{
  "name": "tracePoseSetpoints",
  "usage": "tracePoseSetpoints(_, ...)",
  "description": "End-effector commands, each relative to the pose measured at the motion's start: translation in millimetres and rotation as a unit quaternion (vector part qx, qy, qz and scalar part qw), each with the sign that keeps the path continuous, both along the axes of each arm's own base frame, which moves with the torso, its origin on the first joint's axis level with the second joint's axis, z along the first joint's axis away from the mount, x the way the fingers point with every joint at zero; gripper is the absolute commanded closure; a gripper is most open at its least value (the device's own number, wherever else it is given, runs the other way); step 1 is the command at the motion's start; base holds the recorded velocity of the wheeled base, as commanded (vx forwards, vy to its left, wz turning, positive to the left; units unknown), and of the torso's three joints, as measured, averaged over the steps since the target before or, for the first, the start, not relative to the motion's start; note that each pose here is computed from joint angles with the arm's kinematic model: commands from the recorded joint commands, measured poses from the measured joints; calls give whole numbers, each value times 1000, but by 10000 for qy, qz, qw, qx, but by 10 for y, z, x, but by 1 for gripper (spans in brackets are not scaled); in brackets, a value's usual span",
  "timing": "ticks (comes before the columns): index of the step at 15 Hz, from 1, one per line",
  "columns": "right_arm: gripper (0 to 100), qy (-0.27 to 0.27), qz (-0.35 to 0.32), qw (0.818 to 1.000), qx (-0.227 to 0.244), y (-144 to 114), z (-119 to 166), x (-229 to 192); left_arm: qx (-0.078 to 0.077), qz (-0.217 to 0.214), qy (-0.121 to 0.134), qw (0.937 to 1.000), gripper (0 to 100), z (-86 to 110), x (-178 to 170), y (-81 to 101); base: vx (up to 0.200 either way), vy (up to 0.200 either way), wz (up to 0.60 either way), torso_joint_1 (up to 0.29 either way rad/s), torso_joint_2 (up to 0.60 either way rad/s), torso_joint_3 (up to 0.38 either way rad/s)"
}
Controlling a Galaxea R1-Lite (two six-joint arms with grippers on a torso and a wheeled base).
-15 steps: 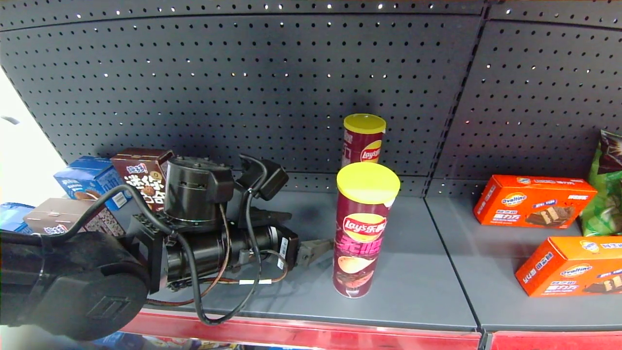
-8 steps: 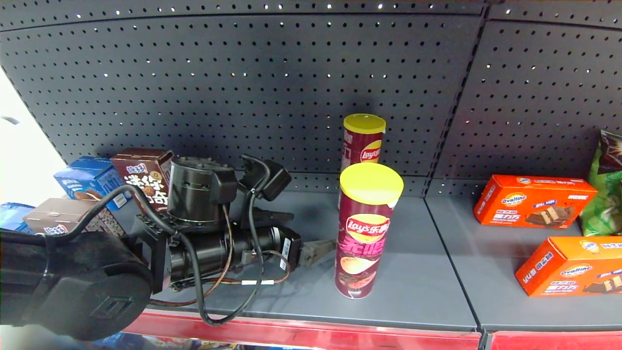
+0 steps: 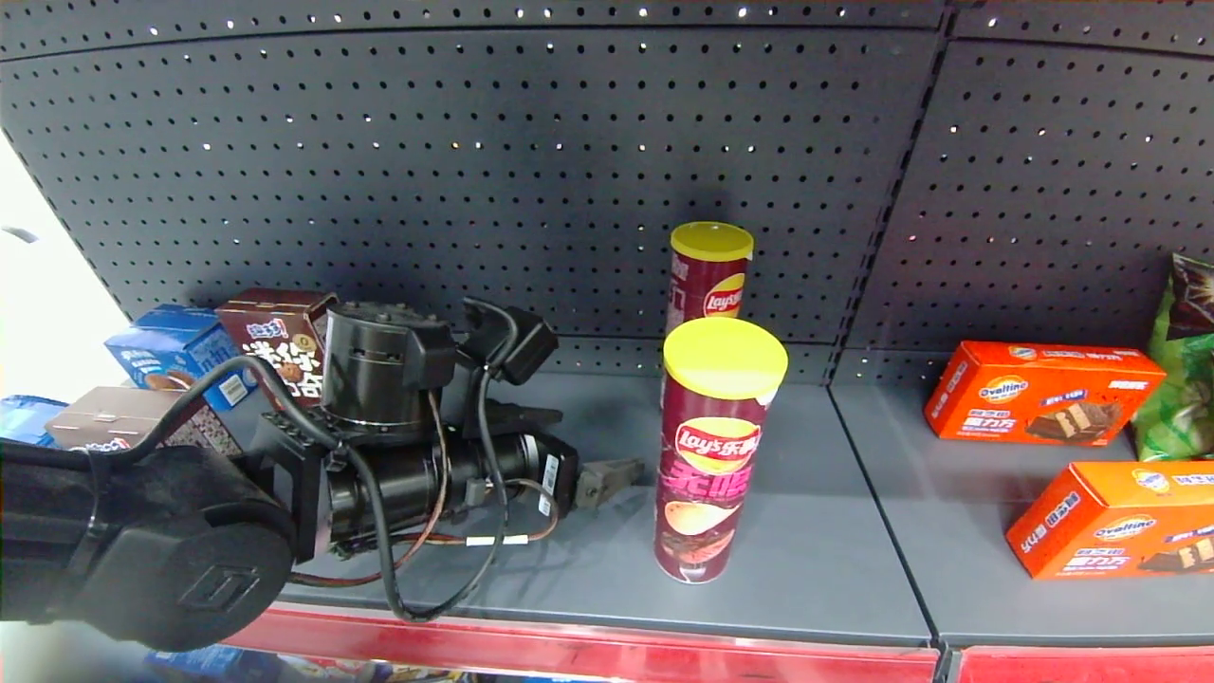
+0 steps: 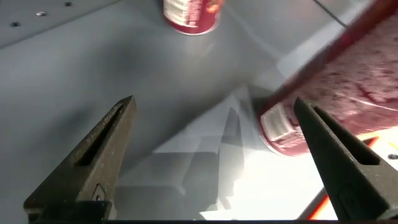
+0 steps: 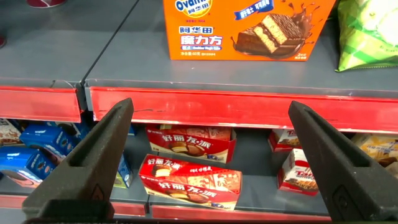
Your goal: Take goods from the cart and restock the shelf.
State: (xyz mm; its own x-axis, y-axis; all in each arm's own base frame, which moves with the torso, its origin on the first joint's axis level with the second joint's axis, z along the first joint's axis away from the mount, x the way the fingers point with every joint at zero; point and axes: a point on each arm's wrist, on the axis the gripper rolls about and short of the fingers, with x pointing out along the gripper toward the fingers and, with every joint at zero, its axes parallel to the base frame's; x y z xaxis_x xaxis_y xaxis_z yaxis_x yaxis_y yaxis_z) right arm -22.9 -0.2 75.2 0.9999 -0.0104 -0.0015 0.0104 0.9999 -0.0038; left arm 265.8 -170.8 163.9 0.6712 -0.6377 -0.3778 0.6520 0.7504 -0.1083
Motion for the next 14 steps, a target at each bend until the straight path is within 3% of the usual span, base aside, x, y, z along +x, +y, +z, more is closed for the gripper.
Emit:
tracePoseSetpoints(1, 0, 8, 6, 10000, -4, 0, 0, 1, -56, 121, -84, 9999, 0, 57, 53, 51, 0, 0, 0, 0, 0, 0)
tracePoseSetpoints(4, 0, 8, 6, 10000, -4, 0, 0, 1, -73, 444, -197, 9988, 0, 124, 92, 181, 0, 0, 0, 0, 0, 0)
tracePoseSetpoints(7, 0, 8, -2, 10000, -4, 0, 0, 1, -167, 821, -546, 9950, 0, 340, 6, 286, 0, 0, 0, 0, 0, 0)
tracePoseSetpoints(9, 0, 8, 6, 10000, -4, 0, 0, 1, -243, 1178, -834, 9892, 0, 510, -86, 390, 0, 0, 0, 0, 0, 0)
tracePoseSetpoints(12, 0, 8, -2, 10000, -4, 0, 0, 1, -486, 1293, -1264, 9823, 0, 787, -319, 515, 0, 0, 0, 0, 0, 0)
tracePoseSetpoints(14, 0, 8, -2, 10000, -4, 0, 0, 1, -667, 1478, -1574, 9741, 0, 982, -582, 647, 0, 0, 0, 0, 0, 0)
